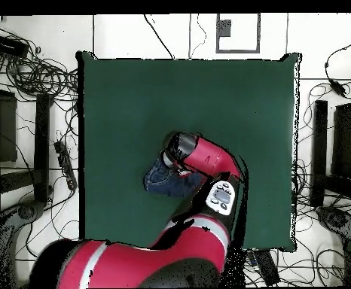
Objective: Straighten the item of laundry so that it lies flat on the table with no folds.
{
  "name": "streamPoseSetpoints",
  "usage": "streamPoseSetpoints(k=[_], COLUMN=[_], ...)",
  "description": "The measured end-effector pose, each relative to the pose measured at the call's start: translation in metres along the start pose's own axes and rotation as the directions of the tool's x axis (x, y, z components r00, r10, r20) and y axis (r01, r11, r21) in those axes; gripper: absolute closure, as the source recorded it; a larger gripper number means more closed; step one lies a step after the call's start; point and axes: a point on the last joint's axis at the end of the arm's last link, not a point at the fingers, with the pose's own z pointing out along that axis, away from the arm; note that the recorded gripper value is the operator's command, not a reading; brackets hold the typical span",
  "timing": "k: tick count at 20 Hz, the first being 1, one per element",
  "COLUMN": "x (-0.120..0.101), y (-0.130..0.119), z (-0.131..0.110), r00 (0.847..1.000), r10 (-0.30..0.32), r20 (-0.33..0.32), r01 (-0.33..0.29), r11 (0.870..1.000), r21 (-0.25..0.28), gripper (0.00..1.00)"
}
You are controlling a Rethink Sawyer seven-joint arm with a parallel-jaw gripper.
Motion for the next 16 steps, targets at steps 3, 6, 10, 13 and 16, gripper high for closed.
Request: streamPoseSetpoints(k=[3,6,10,13,16], x=[-0.005,-0.009,-0.017,-0.019,-0.02], y=[0.001,0.004,0.014,0.018,0.025], z=[-0.002,-0.004,-0.007,-0.009,-0.011], r00=[1.0,0.999,0.997,0.997,0.997], r10=[0.024,0.04,0.07,0.077,0.078], r20=[-0.02,-0.026,-0.018,-0.008,0.01], r01=[-0.025,-0.042,-0.072,-0.076,-0.07], r11=[0.998,0.992,0.97,0.958,0.936], r21=[-0.061,-0.117,-0.231,-0.277,-0.345], gripper=[1.0,1.0,1.0,1.0,1.0])
